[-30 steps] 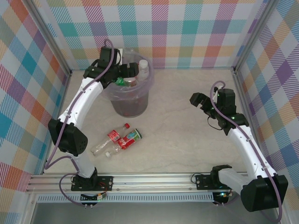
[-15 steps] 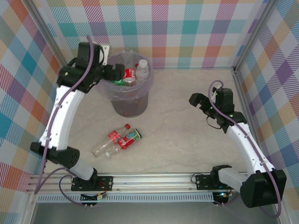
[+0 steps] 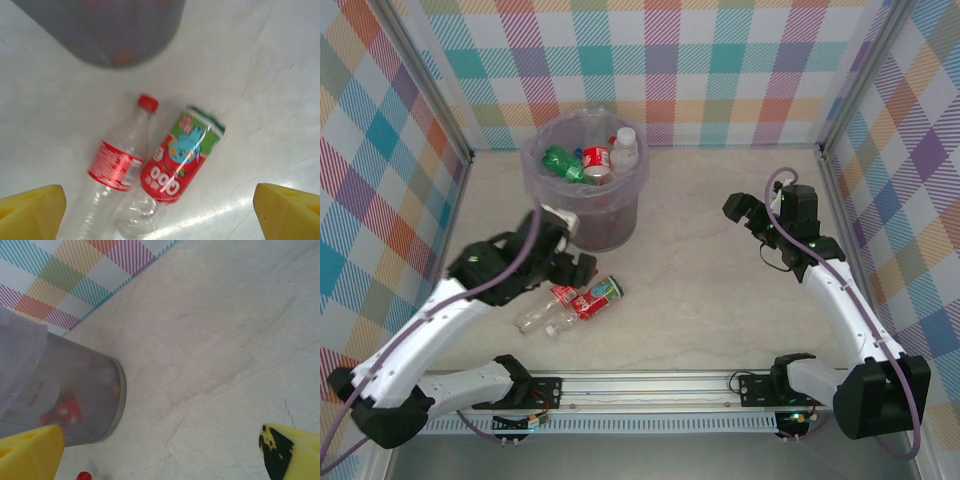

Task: Put the plastic bottles in the bin

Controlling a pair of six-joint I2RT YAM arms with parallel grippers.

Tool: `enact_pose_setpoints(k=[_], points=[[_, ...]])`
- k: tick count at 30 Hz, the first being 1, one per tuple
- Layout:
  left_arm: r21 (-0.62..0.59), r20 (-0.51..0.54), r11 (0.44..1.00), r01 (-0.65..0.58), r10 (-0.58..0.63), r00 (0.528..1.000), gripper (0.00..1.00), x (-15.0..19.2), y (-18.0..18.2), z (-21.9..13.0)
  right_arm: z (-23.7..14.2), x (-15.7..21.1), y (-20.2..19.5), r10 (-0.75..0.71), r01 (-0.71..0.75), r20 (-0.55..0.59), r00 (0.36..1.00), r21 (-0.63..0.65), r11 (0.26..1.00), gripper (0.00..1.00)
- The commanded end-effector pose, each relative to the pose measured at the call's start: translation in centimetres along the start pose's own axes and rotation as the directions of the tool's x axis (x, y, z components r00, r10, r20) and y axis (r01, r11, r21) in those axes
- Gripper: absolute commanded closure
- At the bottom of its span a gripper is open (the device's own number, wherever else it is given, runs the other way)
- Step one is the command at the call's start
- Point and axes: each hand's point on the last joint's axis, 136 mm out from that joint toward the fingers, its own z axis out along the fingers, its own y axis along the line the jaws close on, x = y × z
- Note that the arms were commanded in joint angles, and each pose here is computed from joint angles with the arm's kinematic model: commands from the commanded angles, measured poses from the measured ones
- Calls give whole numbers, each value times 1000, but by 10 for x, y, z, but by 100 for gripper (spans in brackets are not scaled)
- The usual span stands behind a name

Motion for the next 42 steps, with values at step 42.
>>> enact_pose_setpoints(k=[42], points=[[91,14,983,-158,158,987,32,33,-105,149,-34,-9,7,-9,11,94,996,-18,1000,1]])
